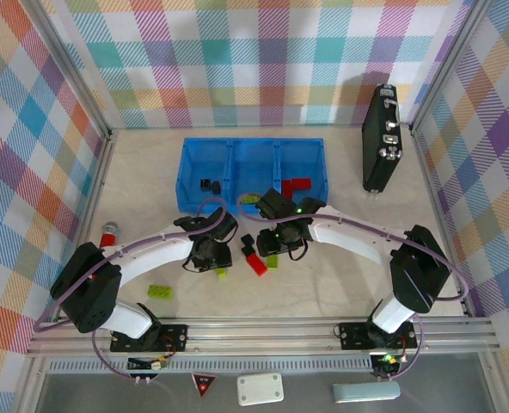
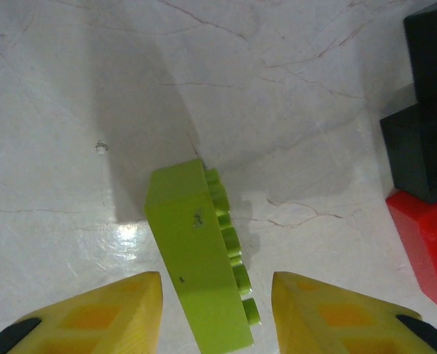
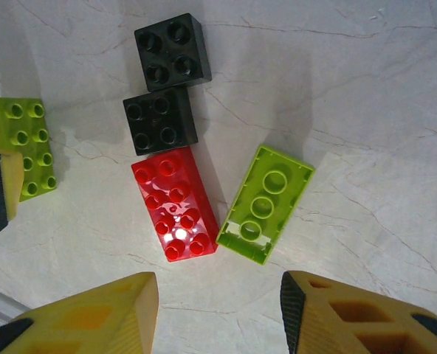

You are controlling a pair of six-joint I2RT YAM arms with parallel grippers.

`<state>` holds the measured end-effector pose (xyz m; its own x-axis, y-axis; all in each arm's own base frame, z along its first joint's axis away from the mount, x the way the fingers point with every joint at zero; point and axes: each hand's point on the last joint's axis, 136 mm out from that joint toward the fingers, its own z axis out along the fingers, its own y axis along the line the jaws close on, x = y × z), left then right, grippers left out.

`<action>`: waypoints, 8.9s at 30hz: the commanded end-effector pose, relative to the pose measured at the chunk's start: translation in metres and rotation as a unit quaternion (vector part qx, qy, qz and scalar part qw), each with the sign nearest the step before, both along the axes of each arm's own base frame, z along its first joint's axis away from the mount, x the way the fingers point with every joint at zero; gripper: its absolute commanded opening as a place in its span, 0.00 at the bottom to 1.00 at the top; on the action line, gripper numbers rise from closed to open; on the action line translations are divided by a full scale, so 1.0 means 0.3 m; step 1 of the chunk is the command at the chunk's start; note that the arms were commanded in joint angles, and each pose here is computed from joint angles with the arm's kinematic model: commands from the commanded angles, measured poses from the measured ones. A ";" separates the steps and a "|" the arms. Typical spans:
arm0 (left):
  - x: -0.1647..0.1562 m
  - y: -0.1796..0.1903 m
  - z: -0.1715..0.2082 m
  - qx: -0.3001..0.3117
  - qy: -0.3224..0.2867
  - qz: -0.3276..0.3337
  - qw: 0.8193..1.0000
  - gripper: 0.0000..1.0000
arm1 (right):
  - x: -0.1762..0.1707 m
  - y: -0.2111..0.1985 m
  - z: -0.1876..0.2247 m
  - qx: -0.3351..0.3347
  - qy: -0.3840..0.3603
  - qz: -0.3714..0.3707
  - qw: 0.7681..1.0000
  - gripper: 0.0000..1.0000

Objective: Sort the legos into containers by color
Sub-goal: Pick up the lego from the middle-left of the table, then place the lego in the container, then pick up the lego from the bottom-center of the table, then place the lego in the container.

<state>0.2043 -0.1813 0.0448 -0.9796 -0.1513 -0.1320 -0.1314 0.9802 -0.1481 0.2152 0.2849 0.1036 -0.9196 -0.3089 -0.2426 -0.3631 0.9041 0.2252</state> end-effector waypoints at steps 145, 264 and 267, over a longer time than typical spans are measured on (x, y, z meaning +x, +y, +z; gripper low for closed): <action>0.616 0.164 0.547 0.015 -0.162 -0.081 0.983 0.28 | 0.040 -0.254 0.130 0.029 -0.015 -0.112 0.993 0.48; 0.594 0.436 0.496 -0.005 -0.218 0.007 0.976 0.30 | 0.511 -0.272 0.172 -0.094 -0.031 -0.102 0.990 0.37; 0.593 0.437 0.497 -0.005 -0.218 0.008 0.976 0.30 | 0.575 -0.280 0.171 -0.098 -0.035 -0.105 0.989 0.37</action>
